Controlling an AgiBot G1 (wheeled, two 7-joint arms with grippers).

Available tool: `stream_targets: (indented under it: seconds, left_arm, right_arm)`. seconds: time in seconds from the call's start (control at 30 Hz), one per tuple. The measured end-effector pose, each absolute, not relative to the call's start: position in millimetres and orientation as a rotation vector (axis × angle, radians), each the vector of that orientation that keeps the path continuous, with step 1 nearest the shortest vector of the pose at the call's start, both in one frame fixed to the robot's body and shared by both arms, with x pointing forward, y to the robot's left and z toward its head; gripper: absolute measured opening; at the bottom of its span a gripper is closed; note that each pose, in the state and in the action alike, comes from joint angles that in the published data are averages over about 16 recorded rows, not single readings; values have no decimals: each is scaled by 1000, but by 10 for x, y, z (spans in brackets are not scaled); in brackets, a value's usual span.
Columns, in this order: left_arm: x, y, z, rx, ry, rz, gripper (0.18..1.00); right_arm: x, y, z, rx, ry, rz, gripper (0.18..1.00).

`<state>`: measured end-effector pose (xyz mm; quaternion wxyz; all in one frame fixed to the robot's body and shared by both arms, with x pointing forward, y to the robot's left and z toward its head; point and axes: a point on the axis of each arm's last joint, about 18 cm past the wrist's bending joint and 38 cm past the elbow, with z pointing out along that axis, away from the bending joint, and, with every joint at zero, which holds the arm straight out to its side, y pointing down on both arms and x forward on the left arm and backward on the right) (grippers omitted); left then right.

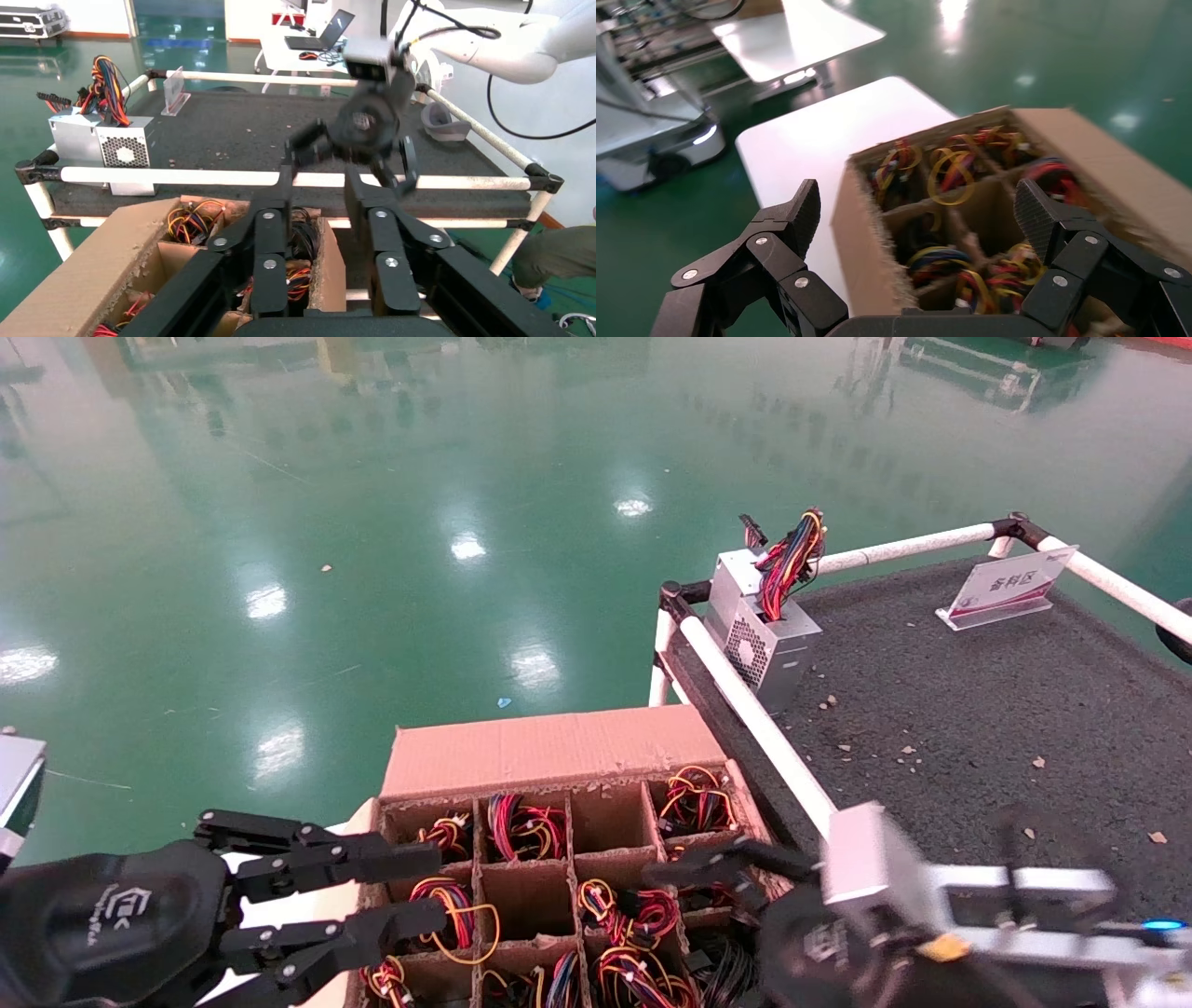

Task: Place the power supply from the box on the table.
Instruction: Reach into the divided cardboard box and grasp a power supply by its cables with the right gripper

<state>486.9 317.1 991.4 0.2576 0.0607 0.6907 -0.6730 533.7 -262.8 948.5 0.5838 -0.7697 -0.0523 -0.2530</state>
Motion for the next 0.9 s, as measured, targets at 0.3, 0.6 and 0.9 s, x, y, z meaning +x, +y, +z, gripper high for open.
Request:
stream_targets:
  seconds: [0.3, 0.6, 0.9]
  left_arm:
    - [4869, 3171, 9914, 165, 1873, -1825, 469]
    - [4869, 3171, 9914, 165, 1873, -1825, 677]
    - [4869, 3171, 9914, 165, 1873, -1825, 868]
  right_arm:
    - [5639, -2089, 9218, -1892, -94, -590, 1000]
    - [5939, -1523, 9126, -1921, -31, -642, 1000]
    - [6151, -1161, 9122, -1930, 35, -711, 1000]
